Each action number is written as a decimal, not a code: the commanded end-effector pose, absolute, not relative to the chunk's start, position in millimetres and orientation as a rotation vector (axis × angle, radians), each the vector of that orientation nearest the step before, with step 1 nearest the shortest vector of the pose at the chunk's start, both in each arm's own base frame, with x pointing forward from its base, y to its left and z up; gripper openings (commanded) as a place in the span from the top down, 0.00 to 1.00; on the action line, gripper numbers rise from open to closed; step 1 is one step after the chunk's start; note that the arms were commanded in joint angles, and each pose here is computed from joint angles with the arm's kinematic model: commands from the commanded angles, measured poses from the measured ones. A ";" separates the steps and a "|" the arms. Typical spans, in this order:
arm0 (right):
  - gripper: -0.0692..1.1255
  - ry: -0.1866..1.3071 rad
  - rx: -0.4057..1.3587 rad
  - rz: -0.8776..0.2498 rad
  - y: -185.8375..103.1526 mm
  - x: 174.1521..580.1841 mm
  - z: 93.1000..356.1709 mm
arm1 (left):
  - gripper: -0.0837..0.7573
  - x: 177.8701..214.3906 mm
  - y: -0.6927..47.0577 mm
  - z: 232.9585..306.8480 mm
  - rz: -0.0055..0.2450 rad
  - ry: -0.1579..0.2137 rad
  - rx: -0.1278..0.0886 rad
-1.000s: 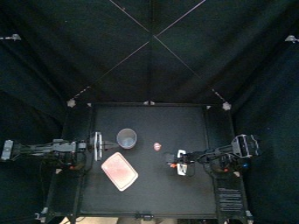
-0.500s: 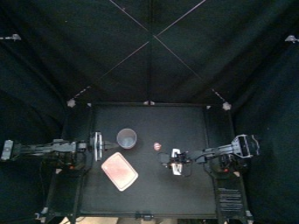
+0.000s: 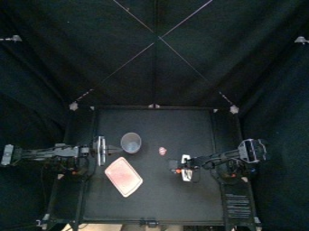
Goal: Pick the tangerine then place it on the pink plate
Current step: Place tangerine on the pink plate
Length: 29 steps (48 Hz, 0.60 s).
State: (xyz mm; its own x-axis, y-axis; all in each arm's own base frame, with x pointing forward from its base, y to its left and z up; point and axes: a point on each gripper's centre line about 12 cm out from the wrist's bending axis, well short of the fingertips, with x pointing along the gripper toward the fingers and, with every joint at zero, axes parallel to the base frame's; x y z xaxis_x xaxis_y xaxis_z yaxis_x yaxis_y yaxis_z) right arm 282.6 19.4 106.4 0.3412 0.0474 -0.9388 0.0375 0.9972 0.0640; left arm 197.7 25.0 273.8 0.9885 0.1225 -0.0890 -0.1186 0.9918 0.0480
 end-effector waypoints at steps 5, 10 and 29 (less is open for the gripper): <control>0.34 1.221 0.081 0.004 18.4 282.1 103.7 | 0.82 199.4 26.1 279.8 0.126 0.072 0.044; 0.40 1.223 0.087 0.001 18.5 280.5 102.8 | 0.82 199.4 26.1 279.8 0.126 0.072 0.044; 0.56 0.983 0.078 0.036 28.1 346.9 166.4 | 0.82 199.5 26.0 281.1 0.125 0.062 0.046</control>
